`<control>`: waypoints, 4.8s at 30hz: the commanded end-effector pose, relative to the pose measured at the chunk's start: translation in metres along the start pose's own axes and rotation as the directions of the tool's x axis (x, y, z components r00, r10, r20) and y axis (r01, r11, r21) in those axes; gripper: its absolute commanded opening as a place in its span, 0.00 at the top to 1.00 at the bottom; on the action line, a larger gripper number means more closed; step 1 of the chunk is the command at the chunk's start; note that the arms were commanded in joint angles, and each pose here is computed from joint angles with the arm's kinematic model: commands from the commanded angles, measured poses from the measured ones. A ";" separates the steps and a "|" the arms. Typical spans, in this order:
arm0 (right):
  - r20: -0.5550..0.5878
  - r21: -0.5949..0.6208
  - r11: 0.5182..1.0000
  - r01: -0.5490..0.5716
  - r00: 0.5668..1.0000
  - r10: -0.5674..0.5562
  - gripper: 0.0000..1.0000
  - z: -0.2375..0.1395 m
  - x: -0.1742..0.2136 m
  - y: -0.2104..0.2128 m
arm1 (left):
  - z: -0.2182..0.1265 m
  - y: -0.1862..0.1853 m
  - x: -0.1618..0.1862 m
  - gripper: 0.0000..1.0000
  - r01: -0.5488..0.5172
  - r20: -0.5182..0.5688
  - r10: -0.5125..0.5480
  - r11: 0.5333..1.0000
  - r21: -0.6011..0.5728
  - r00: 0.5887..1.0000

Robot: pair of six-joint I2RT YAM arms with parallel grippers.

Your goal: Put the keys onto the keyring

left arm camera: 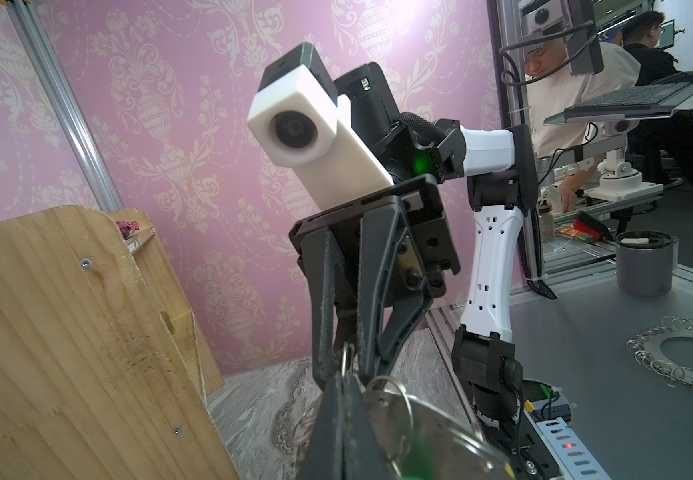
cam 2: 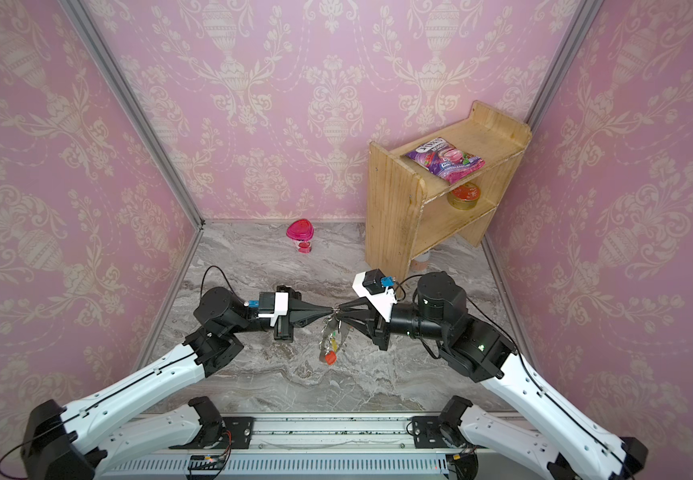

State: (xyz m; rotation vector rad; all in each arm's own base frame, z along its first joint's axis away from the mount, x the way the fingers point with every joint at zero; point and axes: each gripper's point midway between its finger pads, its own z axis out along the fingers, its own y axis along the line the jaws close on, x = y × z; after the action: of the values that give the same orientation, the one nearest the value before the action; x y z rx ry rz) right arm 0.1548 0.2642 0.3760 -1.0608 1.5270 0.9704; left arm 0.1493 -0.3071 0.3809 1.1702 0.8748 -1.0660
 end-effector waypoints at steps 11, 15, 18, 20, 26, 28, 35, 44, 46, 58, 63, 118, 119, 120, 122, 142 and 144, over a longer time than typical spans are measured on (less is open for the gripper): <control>-0.002 -0.013 1.000 0.019 1.000 -0.019 0.88 0.005 0.004 0.001 | -0.003 -0.003 -0.021 1.00 -0.037 0.057 0.036 0.999 0.007 0.998; -0.013 -0.012 1.000 0.015 1.000 -0.015 0.91 0.007 0.007 0.000 | -0.003 -0.002 -0.021 1.00 -0.034 0.056 0.034 0.999 0.006 0.998; -0.012 -0.010 1.000 0.016 1.000 -0.016 0.99 0.007 0.007 0.000 | -0.003 -0.003 -0.021 1.00 -0.032 0.056 0.031 0.999 0.007 0.998; -0.006 -0.008 1.000 0.022 1.000 -0.022 1.00 0.005 0.005 0.000 | -0.003 -0.002 -0.020 1.00 -0.026 0.053 0.026 1.000 0.006 0.998; -0.060 0.020 0.999 0.044 0.997 -0.042 1.00 -0.001 0.008 -0.002 | -0.005 0.005 -0.008 1.00 0.042 -0.013 -0.042 0.998 -0.049 0.999; -0.108 0.028 0.998 0.053 0.993 -0.050 1.00 -0.004 0.012 -0.003 | -0.009 0.007 0.006 0.88 0.090 -0.104 -0.099 0.992 -0.087 0.990; -0.258 0.030 0.998 0.063 0.965 -0.054 1.00 -0.004 0.024 -0.008 | -0.022 0.005 0.039 0.57 0.154 -0.308 -0.193 0.977 -0.146 0.932; -0.328 0.008 0.999 0.052 0.944 -0.047 1.00 0.013 0.031 -0.016 | -0.017 0.016 0.053 0.47 0.168 -0.330 -0.222 0.969 -0.182 0.917; -0.342 0.010 0.999 0.049 0.939 -0.042 1.00 0.017 0.035 -0.019 | -0.018 0.018 0.052 0.46 0.160 -0.323 -0.217 0.968 -0.194 0.921; -0.327 0.000 0.998 0.062 0.943 -0.059 1.00 0.032 0.033 -0.025 | -0.018 0.017 0.062 0.72 0.165 -0.329 -0.219 0.969 -0.185 0.919; -0.326 -0.001 0.998 0.063 0.943 -0.060 1.00 0.034 0.034 -0.027 | -0.018 0.016 0.064 0.78 0.168 -0.331 -0.220 0.969 -0.179 0.918; -0.251 0.032 0.999 -0.014 0.968 0.022 0.76 0.032 0.030 -0.034 | -0.023 0.026 0.034 1.00 0.180 -0.142 -0.198 0.975 -0.130 0.970; -0.252 0.030 0.999 -0.018 0.967 0.025 0.77 0.033 0.030 -0.035 | -0.023 0.025 0.034 1.00 0.180 -0.143 -0.197 0.975 -0.129 0.970; -0.255 0.027 0.999 -0.023 0.966 0.029 0.77 0.035 0.031 -0.035 | -0.023 0.025 0.033 1.00 0.179 -0.142 -0.197 0.976 -0.128 0.970; -0.257 0.024 0.999 -0.033 0.966 0.038 0.80 0.036 0.031 -0.034 | -0.024 0.025 0.033 1.00 0.176 -0.142 -0.194 0.976 -0.131 0.971; -0.253 0.041 0.998 -0.046 0.966 0.055 0.88 0.028 0.034 -0.032 | -0.026 0.028 0.030 1.00 0.152 -0.134 -0.173 0.976 -0.154 0.976; -0.250 0.042 0.998 -0.045 0.967 0.054 0.90 0.027 0.033 -0.032 | -0.027 0.028 0.029 1.00 0.151 -0.132 -0.172 0.976 -0.155 0.976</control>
State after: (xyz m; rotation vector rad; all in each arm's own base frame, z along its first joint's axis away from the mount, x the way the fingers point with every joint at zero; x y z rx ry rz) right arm 0.1921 0.2782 0.3332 -1.1757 1.7834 0.8480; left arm 0.1878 -0.2902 0.3392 1.0982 1.2299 -1.0516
